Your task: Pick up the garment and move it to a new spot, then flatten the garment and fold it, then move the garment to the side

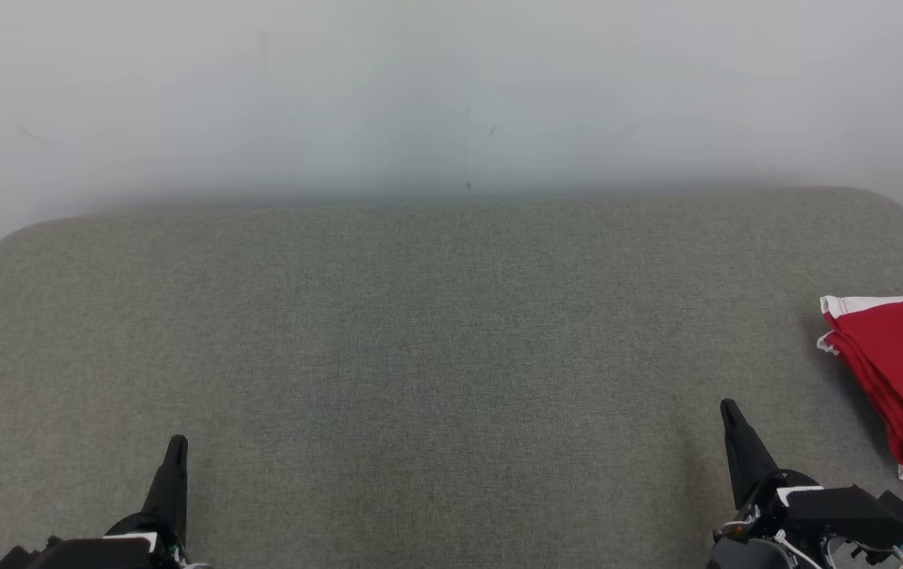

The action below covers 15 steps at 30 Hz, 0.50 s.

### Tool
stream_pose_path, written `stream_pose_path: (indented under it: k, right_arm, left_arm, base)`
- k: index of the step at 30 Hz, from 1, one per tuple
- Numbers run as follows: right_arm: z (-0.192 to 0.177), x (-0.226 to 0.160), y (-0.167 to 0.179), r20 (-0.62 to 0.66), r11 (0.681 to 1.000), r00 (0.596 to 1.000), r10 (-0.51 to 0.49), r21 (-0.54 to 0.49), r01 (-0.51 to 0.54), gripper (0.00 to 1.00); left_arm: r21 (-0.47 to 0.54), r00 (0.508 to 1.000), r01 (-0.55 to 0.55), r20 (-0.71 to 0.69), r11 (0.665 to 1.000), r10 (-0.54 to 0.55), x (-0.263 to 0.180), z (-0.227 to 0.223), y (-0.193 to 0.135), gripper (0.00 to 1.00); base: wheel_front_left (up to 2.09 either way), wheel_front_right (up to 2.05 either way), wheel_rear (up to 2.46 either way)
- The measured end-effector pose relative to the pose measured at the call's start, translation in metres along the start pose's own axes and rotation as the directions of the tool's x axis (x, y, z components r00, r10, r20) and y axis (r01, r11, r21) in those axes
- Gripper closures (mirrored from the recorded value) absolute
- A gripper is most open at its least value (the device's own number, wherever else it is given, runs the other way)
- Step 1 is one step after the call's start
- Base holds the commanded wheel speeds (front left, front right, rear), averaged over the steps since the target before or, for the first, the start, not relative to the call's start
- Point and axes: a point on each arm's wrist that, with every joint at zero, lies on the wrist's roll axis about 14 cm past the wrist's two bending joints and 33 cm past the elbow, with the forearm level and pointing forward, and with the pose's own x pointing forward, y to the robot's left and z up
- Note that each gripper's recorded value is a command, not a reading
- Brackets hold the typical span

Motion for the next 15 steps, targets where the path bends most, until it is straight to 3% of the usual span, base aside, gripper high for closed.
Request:
stream_pose_path:
  k: [15]
  right_arm:
    - [0.0, 0.0, 0.0, 0.0, 1.0, 1.0, 0.0, 0.0, 0.0, 1.0]
  left_arm:
    - [0.0, 1.0, 0.0, 0.0, 1.0, 0.0, 0.0, 0.0001, 0.0, 1.0]
  base:
    - [0.0, 0.0, 0.0]
